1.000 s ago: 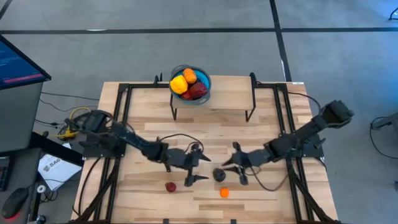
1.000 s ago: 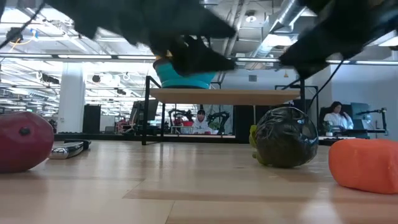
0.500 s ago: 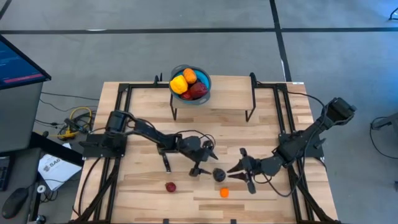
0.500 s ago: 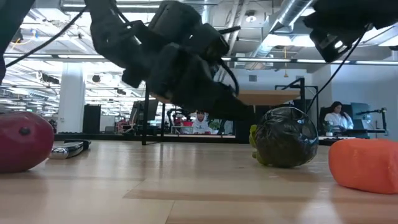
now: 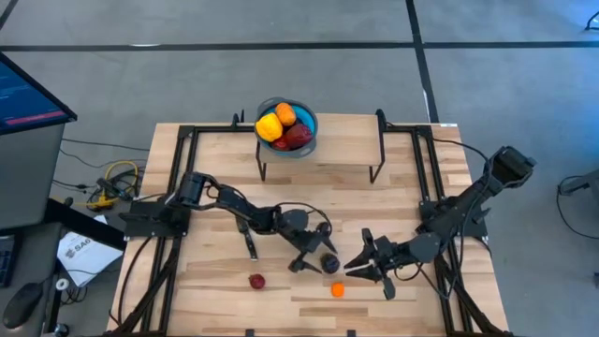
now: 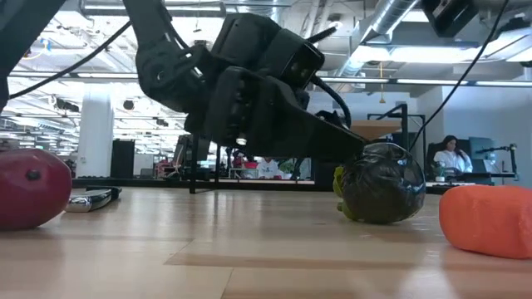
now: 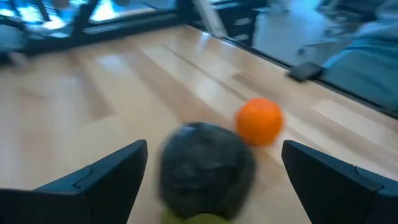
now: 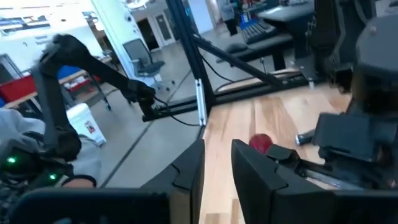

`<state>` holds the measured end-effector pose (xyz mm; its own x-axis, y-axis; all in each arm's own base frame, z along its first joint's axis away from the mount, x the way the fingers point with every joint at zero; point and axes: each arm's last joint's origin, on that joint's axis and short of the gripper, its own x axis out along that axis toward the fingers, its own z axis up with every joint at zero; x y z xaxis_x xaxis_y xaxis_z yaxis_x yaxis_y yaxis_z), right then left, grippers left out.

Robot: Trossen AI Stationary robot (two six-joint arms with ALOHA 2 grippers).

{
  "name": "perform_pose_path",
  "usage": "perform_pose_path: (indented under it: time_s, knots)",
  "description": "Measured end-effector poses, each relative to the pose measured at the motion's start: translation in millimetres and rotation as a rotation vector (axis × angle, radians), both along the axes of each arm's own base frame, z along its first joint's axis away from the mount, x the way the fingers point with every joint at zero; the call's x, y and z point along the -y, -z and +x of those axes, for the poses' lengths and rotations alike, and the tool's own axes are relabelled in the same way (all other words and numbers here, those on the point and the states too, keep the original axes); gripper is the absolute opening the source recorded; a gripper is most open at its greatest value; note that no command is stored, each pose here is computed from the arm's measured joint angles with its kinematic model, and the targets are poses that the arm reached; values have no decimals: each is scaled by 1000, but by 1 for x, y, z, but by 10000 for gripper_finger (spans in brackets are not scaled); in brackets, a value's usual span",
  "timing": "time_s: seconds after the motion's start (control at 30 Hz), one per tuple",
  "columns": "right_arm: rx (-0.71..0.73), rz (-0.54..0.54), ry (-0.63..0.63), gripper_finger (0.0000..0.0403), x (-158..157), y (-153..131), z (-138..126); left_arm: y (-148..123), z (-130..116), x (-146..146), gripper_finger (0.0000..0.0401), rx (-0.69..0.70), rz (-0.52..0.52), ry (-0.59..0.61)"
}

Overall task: Pick & Place Fruit
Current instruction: Put the purple mangosteen into the blue strainer bowl on the shelf

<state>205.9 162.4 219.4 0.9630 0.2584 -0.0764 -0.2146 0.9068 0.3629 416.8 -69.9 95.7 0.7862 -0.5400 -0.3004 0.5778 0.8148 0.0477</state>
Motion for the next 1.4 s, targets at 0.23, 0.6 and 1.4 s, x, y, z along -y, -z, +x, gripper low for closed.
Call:
perform_pose_path:
  time_s: [0.23,0.6,1.4]
  knots:
    - [20,11,23,75,-4,-2,-3,0,4,-3,365,-13,-34,10]
    - [36,-41,20,75,-4,-2,-3,20,8,-14,365,-94,-110,22]
    - [26,-42,20,75,-4,-1,-3,13,29,-25,238,-155,-194,68]
